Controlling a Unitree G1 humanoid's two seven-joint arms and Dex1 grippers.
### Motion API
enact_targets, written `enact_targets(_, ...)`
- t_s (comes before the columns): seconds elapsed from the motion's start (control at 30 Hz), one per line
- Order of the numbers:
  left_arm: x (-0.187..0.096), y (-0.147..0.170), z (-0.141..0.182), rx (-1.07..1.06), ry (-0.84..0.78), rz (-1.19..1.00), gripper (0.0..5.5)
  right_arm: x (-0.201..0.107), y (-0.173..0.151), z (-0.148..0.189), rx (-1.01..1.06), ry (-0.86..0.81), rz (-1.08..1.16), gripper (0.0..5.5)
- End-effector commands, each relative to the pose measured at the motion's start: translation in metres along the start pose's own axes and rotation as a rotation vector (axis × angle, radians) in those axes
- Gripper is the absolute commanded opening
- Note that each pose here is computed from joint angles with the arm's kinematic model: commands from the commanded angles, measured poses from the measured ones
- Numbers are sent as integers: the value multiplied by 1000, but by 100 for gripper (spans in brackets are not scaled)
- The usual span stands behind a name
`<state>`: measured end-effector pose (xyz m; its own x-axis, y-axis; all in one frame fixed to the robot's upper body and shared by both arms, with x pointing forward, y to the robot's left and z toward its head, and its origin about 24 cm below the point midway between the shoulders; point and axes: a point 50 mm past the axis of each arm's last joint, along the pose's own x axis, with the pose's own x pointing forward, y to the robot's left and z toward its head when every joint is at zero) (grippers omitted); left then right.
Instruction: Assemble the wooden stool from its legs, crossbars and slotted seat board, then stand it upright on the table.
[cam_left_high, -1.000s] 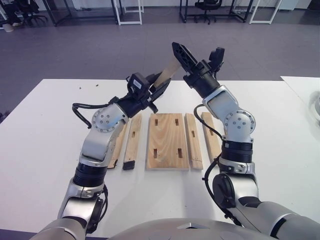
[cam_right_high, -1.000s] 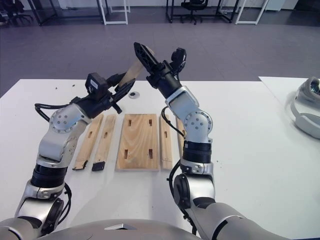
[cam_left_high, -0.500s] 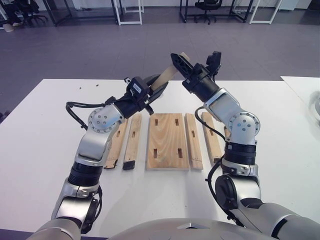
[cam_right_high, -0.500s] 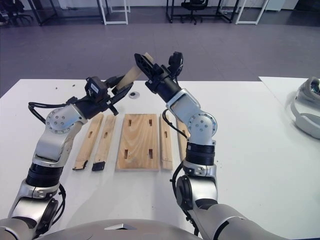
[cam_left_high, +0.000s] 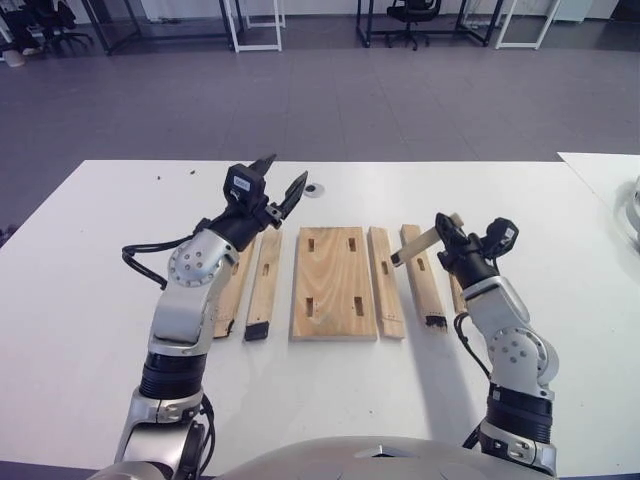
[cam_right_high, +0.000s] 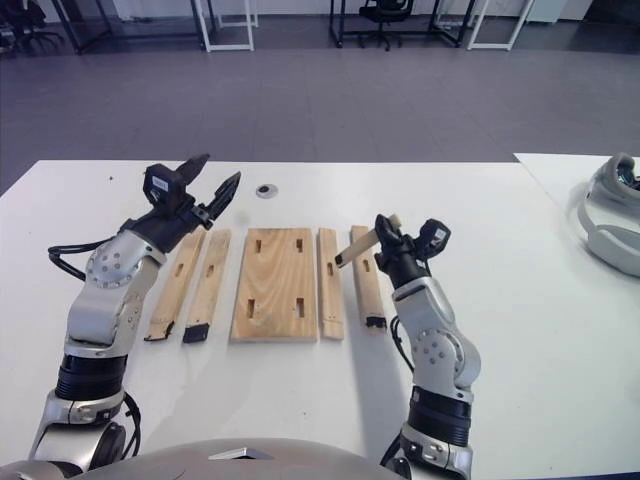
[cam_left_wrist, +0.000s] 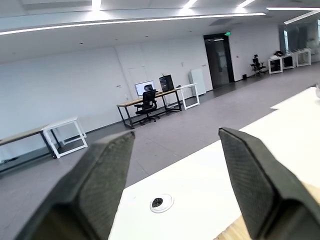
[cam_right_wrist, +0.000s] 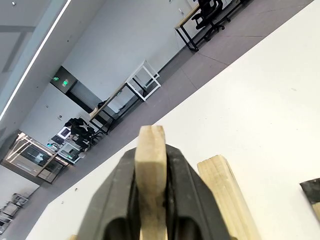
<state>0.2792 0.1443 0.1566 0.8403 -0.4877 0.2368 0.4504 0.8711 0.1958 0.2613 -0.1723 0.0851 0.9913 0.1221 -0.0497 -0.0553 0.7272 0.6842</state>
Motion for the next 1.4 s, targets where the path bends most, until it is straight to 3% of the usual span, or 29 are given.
enact_targets(0.03,-1,-3,-7,-17,21,16,310,6,-2,-12,-8,18,-1,42)
enact_targets(0.23,-2,-8,-10,-23,35,10,310,5,-14,-28,-78,58,-69,42)
enact_targets(0.33,-4,-7,-11,-21,42,19,310,1,-19,-30,-239,91,-84,42)
enact_targets(0.47,-7,-6,-12,-10,52,27,310,-12,-31,-49,-498,230,-95,42)
enact_targets(0.8,-14,-5,-13,32,89,23,310,-47,-83,-87,-756,487,-95,42)
enact_targets(1.03,-17,-1,-13,23,102,45,310,-20,-39,-59,-682,270,32,42)
enact_targets(1.13,-17,-2,-14,20,99,58,310,-11,-22,-47,-672,253,82,109)
enact_targets(1.4,-17,-7,-23,47,115,55,310,-18,-26,-46,-681,511,15,263)
